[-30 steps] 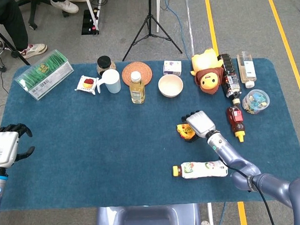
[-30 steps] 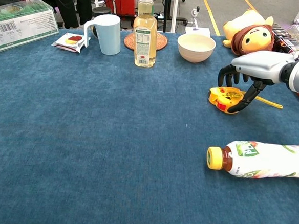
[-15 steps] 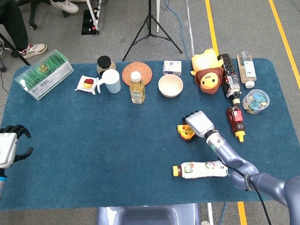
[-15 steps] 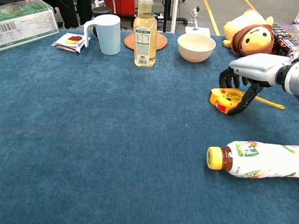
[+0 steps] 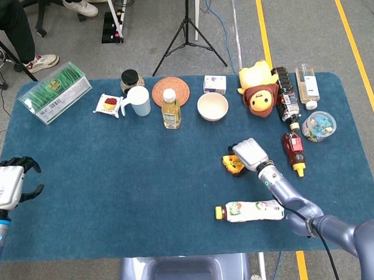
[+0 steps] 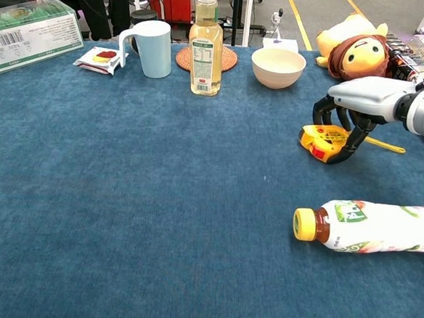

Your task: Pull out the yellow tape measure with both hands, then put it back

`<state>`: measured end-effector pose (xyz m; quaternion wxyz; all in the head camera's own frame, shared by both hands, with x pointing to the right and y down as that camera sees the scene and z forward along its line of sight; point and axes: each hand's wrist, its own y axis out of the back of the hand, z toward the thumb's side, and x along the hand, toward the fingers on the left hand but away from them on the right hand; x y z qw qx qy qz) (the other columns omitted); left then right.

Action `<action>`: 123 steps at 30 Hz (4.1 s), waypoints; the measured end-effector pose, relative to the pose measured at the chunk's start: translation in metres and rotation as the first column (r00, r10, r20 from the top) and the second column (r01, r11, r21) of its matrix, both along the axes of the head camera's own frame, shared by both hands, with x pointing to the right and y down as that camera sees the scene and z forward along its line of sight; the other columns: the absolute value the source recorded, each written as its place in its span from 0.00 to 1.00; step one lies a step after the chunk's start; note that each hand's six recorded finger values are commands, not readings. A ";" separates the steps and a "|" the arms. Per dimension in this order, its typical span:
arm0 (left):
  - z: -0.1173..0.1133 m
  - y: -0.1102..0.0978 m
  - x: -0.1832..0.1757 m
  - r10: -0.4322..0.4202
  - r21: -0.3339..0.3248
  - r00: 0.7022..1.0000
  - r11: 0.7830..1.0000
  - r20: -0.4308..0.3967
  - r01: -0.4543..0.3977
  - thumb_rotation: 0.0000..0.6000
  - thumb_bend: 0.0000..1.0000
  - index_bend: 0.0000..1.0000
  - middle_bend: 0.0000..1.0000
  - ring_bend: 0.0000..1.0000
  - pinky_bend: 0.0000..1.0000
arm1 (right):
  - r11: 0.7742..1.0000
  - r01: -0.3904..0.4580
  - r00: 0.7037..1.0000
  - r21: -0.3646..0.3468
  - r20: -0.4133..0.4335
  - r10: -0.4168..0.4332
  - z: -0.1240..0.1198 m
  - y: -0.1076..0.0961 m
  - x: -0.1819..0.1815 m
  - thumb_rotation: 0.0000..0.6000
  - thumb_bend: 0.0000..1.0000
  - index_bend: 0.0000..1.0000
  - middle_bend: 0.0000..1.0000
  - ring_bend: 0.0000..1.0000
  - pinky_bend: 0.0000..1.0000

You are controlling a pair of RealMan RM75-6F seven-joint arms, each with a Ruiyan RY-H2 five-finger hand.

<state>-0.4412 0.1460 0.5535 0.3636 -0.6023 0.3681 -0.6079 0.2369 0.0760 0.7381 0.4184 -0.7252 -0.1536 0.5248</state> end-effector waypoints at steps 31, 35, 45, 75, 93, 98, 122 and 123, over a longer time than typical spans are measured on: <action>0.045 -0.041 0.160 0.224 -0.250 0.895 0.908 -0.386 -0.335 1.00 0.20 0.46 0.50 0.45 0.59 | 0.998 -0.003 0.986 0.063 0.167 -0.008 -0.093 0.024 -0.015 0.80 0.05 0.57 0.58 0.55 0.50; 0.049 -0.050 0.192 0.239 -0.276 0.856 0.877 -0.459 -0.393 1.00 0.20 0.46 0.59 0.57 0.69 | 0.998 -0.007 0.986 0.068 0.168 -0.005 -0.100 0.026 -0.016 0.80 0.05 0.57 0.58 0.55 0.51; 0.046 -0.074 0.262 0.325 -0.289 0.768 0.789 -0.551 -0.541 1.00 0.20 0.46 0.71 0.68 0.73 | 0.997 -0.035 0.985 0.071 0.168 0.022 -0.107 0.030 -0.015 0.79 0.06 0.57 0.58 0.55 0.51; 0.055 -0.078 0.333 0.351 -0.240 0.688 0.757 -0.635 -0.608 1.00 0.20 0.52 0.19 0.03 0.15 | 0.996 -0.040 0.972 0.085 0.235 0.019 -0.119 0.032 -0.033 0.79 0.06 0.57 0.58 0.55 0.51; 0.056 -0.066 0.353 0.305 -0.255 0.642 0.736 -0.703 -0.627 1.00 0.26 0.57 0.19 0.02 0.15 | 0.995 -0.012 0.959 0.095 0.283 -0.015 -0.123 0.039 -0.050 0.79 0.05 0.57 0.58 0.55 0.51; 0.056 -0.069 0.353 0.311 -0.242 0.640 0.741 -0.703 -0.626 1.00 0.26 0.57 0.19 0.02 0.15 | 0.995 -0.016 0.958 0.096 0.286 -0.012 -0.123 0.039 -0.048 0.79 0.05 0.57 0.58 0.55 0.51; 0.064 -0.082 0.343 0.314 -0.200 0.684 0.803 -0.658 -0.562 0.96 0.22 0.56 0.13 0.00 0.12 | 0.995 -0.022 0.950 0.099 0.312 -0.010 -0.121 0.037 -0.051 0.79 0.06 0.57 0.58 0.54 0.50; 0.064 -0.082 0.343 0.312 -0.201 0.685 0.804 -0.658 -0.560 0.91 0.21 0.56 0.12 0.00 0.12 | 0.995 -0.022 0.950 0.099 0.313 -0.011 -0.121 0.037 -0.052 0.79 0.06 0.56 0.58 0.54 0.50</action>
